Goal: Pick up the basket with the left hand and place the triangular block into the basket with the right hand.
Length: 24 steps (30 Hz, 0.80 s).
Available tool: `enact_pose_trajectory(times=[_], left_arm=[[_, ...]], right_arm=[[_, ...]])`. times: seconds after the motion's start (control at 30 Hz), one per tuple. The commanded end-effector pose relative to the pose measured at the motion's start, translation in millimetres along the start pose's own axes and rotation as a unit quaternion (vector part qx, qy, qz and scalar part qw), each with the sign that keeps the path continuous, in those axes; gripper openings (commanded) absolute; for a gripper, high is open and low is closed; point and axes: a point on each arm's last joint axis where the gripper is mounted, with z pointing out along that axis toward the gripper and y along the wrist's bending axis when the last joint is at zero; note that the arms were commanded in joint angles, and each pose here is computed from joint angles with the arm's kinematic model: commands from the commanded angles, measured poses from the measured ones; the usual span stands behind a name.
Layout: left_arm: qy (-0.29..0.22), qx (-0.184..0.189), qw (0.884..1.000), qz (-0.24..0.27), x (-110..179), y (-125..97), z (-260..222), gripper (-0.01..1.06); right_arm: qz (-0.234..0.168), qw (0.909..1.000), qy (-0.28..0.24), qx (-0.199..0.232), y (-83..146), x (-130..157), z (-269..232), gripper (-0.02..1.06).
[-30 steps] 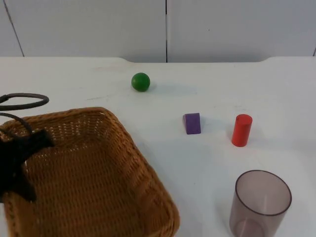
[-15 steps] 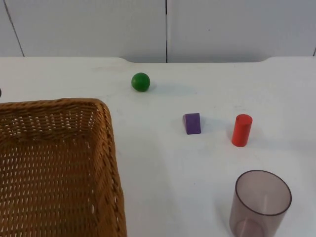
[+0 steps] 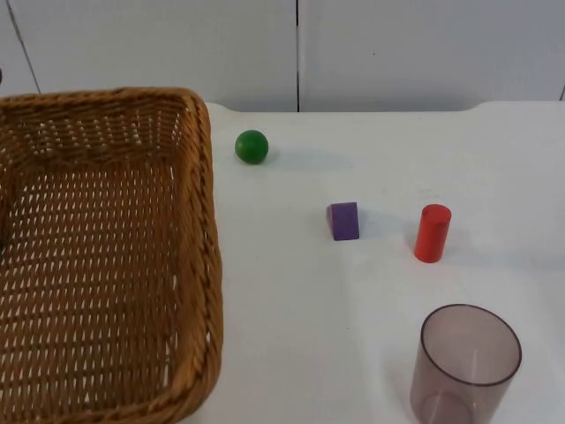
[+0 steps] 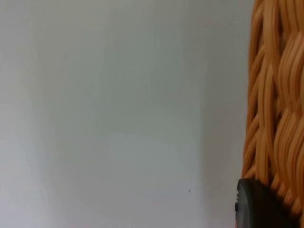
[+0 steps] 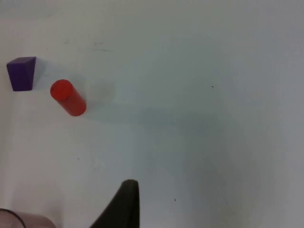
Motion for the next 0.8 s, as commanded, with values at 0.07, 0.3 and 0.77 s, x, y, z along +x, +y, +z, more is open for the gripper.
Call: enact_pose_trajectory(times=[0.07, 0.3, 0.77], left_arm=[[0.015, 0.019, 1.000, -0.019, -12, 0, 8, 0.00], [0.056, 0.020, 0.998, -0.001, -39, -1, 44, 0.00], [0.061, -0.003, 0.998, 0.002, -43, 9, 60, 0.00]], right_arm=[[-0.004, 0.9999, -0.008, -0.004, 0, -2, -1, 1.05], [-0.010, 0.9999, -0.006, -0.005, 0, -2, -1, 1.05], [-0.048, 0.9981, -0.010, -0.039, 7, -2, -1, 1.05]])
